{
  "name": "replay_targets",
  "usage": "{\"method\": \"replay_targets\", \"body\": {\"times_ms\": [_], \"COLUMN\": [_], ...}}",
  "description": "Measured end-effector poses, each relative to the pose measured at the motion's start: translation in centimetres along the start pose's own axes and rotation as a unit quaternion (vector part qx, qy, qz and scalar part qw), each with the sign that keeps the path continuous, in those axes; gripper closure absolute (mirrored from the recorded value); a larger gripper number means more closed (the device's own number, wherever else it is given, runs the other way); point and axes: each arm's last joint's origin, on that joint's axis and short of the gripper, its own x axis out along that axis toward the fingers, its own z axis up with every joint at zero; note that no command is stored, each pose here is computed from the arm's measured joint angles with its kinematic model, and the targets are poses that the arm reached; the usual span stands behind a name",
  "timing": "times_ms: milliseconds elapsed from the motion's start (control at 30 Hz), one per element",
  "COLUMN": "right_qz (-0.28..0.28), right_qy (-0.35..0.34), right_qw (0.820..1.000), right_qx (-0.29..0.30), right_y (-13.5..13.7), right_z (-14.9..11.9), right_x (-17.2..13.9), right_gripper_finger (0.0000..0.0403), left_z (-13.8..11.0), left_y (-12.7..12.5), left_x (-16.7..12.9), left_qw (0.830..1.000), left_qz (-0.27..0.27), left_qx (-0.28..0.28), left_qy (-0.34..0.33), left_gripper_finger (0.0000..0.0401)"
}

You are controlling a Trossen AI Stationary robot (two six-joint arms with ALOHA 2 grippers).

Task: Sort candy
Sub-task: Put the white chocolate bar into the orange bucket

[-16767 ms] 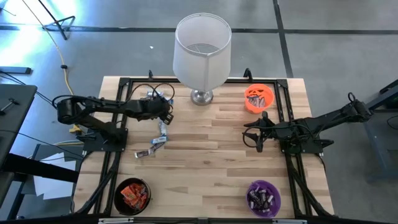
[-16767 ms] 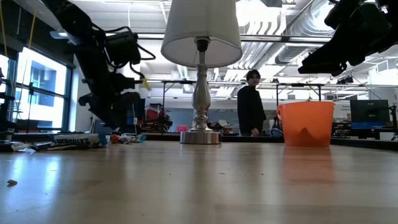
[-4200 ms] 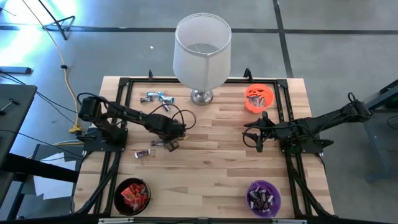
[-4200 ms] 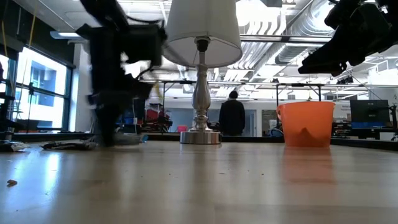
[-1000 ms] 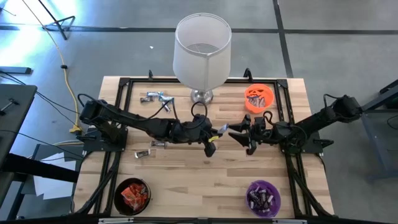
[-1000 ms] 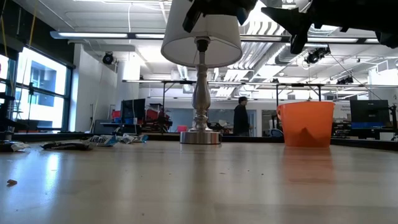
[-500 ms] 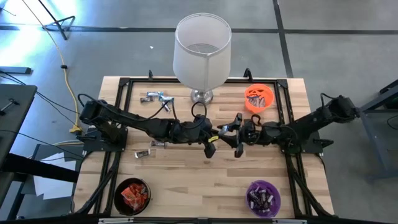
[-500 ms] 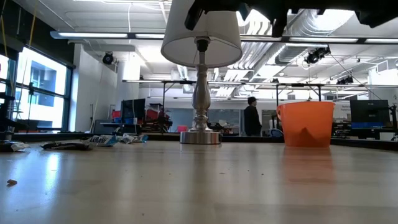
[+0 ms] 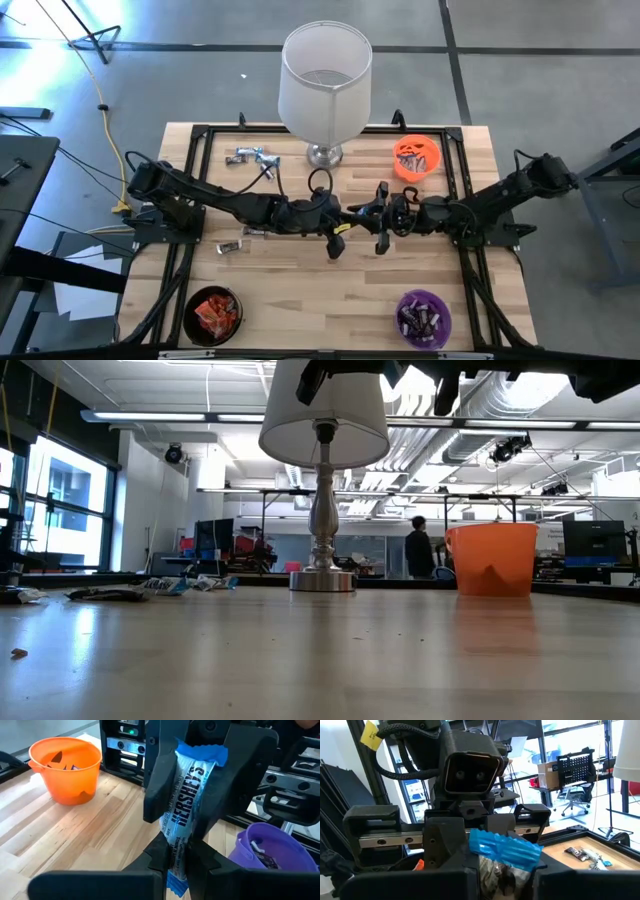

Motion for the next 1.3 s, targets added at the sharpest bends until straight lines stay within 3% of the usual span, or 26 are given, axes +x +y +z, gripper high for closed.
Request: {"method": "replay_targets", "body": {"times_ms": [167,400,600,833,933,1100,1300], "right_qz": [0.0,0.003,-0.01,-0.044,-0.09,-0.216,-0.332], "right_qy": [0.003,0.016,0.02,0.042,0.086,0.159,0.165], "right_qw": [1.0,1.0,1.0,0.998,0.992,0.963,0.928], "right_qx": [0.003,0.008,0.005,-0.006,-0.017,-0.029,-0.024], "right_y": [0.0,0.0,-0.1,-0.6,-1.2,-3.0,-5.4], "right_z": [-0.1,-0.4,-0.4,1.3,1.8,2.3,3.8], "right_x": [0.0,0.0,-0.1,-1.5,-2.9,-6.4,-10.9], "right_gripper_finger": [0.036,0.0358,0.0365,0.0365,0.0365,0.0364,0.0364], "left_z": [-0.1,-0.2,-0.4,-1.6,-2.0,-2.2,-2.1], "left_y": [0.1,1.5,2.6,3.3,3.3,3.0,2.9], "left_x": [0.0,0.4,0.6,0.5,0.4,0.2,0.3], "left_qw": [0.999,0.991,0.987,0.98,0.978,0.978,0.979], "left_qz": [-0.007,-0.084,-0.076,-0.05,-0.043,-0.042,-0.039], "left_qx": [0.03,0.053,0.076,0.074,0.071,0.071,0.07], "left_qy": [0.013,0.085,0.116,0.177,0.193,0.194,0.187], "left_gripper_finger": [0.037,0.0338,0.0309,0.0303,0.0303,0.0302,0.0302]}}
